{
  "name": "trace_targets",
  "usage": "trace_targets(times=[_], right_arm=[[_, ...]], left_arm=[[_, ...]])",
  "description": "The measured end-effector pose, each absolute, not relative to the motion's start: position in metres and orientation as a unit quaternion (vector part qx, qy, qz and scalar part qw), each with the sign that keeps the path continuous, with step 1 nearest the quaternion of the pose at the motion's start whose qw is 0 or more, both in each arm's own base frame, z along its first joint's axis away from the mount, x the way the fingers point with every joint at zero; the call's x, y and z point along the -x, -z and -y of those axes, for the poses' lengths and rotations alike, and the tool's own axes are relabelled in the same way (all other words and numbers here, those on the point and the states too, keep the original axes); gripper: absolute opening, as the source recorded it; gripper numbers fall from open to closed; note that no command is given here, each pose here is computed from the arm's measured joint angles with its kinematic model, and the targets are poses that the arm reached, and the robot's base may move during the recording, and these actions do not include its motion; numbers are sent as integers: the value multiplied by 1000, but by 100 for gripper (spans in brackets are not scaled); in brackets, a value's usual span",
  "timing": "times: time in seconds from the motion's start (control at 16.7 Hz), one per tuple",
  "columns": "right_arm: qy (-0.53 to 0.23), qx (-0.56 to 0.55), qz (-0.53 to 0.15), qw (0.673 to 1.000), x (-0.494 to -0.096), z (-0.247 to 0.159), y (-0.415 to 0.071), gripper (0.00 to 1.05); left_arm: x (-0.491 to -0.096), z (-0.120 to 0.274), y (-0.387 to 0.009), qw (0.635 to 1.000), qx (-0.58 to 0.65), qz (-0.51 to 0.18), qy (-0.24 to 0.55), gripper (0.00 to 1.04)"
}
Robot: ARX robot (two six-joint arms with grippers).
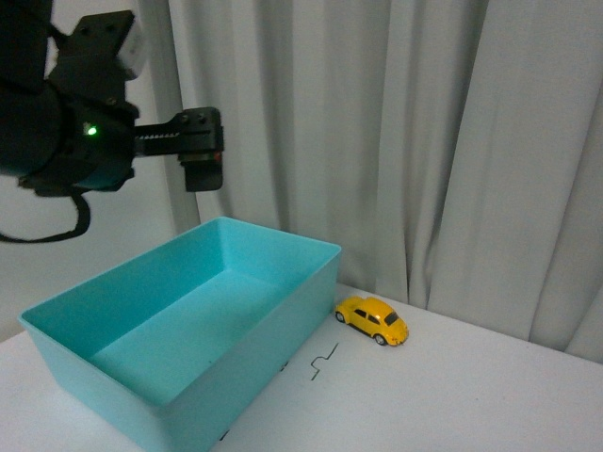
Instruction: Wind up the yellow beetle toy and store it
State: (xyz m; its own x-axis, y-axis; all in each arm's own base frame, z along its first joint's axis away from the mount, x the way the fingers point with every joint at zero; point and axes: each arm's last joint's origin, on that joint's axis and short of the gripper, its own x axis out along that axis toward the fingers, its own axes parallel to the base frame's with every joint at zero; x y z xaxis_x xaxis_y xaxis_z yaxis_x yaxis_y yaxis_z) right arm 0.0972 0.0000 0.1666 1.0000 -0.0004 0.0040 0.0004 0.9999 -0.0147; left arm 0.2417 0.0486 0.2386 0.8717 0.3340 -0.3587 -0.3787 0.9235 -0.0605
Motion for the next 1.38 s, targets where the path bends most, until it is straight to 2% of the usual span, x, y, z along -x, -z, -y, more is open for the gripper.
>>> trace_targets(times=[0.18, 0.3, 0.48, 0.66, 0.78, 0.9, 1.02, 1.08, 1.2, 1.38], right_arm=[[0, 7, 2, 1000, -97, 0, -167, 98], [0, 7, 2, 1000, -97, 0, -167, 98], [0, 7, 2, 1000, -97, 0, -167, 98], [0, 7, 2, 1000, -97, 0, -167, 98], [0, 7, 2, 1000, -97, 0, -167, 98], [0, 7, 2, 1000, -97, 0, -167, 98], [0, 7, 2, 1000, -97, 0, -167, 98], [0, 7, 2, 1000, -97, 0, -167, 98], [0, 7, 2, 1000, -97, 0, -167, 98], [0, 7, 2, 1000, -97, 0, -167, 98]], left_arm=[[-300, -42, -258, 979, -37, -168, -106, 98], [-331, -36, -261, 977, -96, -184, -55, 98], [-376, -21, -267, 961, -195, -197, 9, 98], [-416, 3, -277, 918, -327, -200, 103, 98], [-431, 19, -274, 870, -411, -211, 171, 98], [-442, 34, -261, 778, -524, -238, 251, 98], [-447, 41, -252, 718, -578, -254, 295, 98], [-450, 46, -246, 672, -612, -268, 319, 98], [-457, 53, -235, 605, -654, -282, 355, 98], [-465, 63, -217, 559, -674, -290, 385, 98]])
